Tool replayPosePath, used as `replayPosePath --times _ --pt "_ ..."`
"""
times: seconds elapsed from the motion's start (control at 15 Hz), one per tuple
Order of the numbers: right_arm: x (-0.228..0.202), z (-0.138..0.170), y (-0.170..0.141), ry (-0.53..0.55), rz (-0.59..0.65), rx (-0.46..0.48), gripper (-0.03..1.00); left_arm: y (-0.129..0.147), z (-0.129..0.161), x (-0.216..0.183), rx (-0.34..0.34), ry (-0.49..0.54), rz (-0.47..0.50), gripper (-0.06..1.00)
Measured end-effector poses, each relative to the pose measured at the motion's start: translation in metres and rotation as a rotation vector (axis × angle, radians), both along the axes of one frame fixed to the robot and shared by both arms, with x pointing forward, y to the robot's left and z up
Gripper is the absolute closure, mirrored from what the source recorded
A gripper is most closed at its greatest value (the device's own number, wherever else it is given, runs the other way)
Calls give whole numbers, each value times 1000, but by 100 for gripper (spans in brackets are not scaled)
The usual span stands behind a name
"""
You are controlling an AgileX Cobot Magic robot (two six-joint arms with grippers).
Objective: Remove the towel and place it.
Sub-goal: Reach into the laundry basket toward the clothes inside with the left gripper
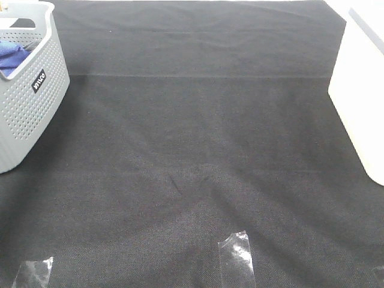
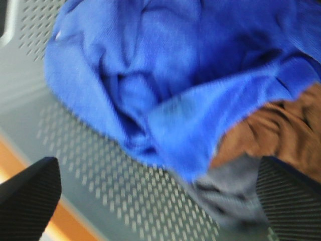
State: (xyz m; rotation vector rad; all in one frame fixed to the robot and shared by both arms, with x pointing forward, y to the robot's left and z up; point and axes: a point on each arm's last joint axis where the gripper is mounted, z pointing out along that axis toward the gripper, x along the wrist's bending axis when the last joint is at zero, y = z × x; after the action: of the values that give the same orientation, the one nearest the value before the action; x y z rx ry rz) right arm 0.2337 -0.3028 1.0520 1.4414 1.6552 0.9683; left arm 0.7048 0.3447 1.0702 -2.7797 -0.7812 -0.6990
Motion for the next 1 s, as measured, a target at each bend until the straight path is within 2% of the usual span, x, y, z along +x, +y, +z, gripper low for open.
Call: replayPosePath --times 0.33,0.53,0.8,1.0 --pt "0 0 0 0 0 0 28 5 -58 35 8 28 -68 -5" --pt "0 0 0 0 0 0 28 26 -73 36 -16 58 -51 -5" --pt "0 0 0 0 0 0 28 30 -88 38 -66 85 -50 -5" --pt "0 0 0 0 0 0 28 41 -95 32 -101 139 -11 -4"
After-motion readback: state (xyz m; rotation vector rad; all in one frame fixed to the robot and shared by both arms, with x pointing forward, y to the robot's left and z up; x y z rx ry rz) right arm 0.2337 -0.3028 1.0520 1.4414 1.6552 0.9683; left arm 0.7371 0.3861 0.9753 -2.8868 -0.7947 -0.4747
